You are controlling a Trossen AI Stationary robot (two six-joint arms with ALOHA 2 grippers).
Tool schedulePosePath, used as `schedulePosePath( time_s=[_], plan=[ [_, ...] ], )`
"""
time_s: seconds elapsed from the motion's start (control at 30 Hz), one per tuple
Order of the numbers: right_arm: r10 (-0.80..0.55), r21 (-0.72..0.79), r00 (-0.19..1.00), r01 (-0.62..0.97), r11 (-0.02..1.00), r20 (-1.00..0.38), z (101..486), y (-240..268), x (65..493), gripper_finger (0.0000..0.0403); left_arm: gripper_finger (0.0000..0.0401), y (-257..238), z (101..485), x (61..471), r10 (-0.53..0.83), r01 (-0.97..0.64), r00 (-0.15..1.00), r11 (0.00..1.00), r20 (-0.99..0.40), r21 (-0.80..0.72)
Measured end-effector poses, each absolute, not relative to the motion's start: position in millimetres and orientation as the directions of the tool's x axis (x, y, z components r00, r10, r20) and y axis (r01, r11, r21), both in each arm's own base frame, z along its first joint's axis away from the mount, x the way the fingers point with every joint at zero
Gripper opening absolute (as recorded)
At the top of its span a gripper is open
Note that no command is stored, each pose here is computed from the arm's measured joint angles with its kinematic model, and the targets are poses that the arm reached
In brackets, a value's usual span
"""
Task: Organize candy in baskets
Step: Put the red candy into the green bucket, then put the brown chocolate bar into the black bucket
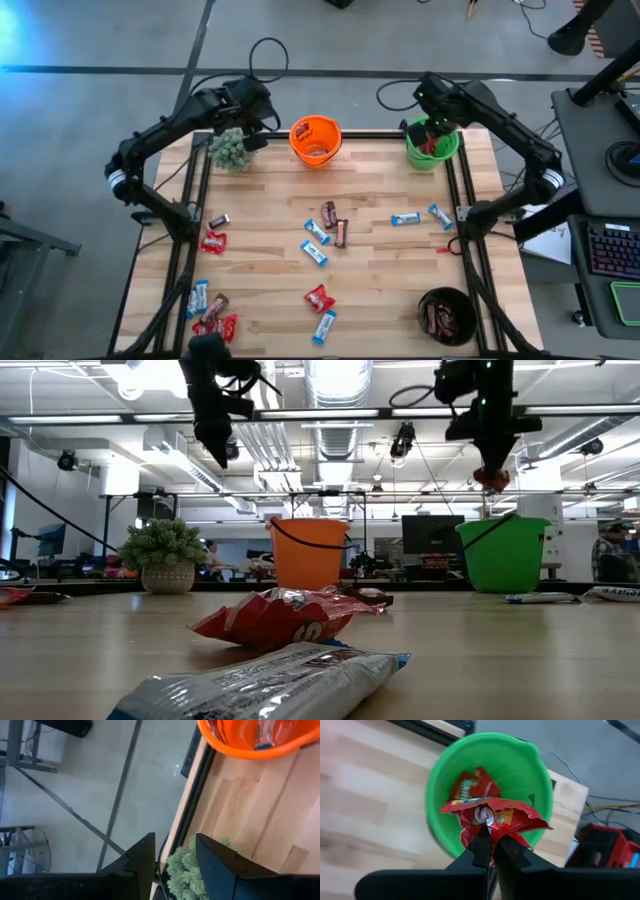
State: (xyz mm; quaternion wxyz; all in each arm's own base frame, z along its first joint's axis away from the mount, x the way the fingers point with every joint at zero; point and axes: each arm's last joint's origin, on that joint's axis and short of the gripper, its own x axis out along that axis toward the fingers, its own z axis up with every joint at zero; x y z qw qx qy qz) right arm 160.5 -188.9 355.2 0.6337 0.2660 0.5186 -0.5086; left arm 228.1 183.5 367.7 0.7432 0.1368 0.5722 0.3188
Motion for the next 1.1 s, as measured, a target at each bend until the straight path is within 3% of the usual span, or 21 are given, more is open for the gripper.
schedulePosePath(
  time_s=[0.33, 0.73, 0.87, 1.1],
  plan=[
    [-0.357, -0.282, -0.155, 0.897, 0.339, -0.921, 337.0, -216.8, 160.8, 0.0014, 0.0123, 177.7, 414.4, 216.3, 0.666, -0.31, 0.184, 0.737, -0.723, 0.601],
    [-0.321, -0.289, -0.174, 0.888, 0.358, -0.931, 326.1, -228.1, 162.7, 0.0076, 0.0123, 171.4, 446.4, 201.7, 0.692, -0.321, 0.203, 0.716, -0.693, 0.62],
    [-0.324, -0.289, -0.173, 0.888, 0.356, -0.93, 326.1, -228.5, 162.8, 0.0101, 0.0123, 174.9, 444.2, 200.4, 0.703, -0.324, 0.163, 0.701, -0.692, 0.635],
    [-0.32, -0.278, -0.162, 0.89, 0.36, -0.934, 326.8, -227.6, 162.8, 0.0117, 0.0123, 186.3, 439.3, 207.4, 0.783, -0.339, 0.024, 0.591, -0.622, 0.732]
  ],
)
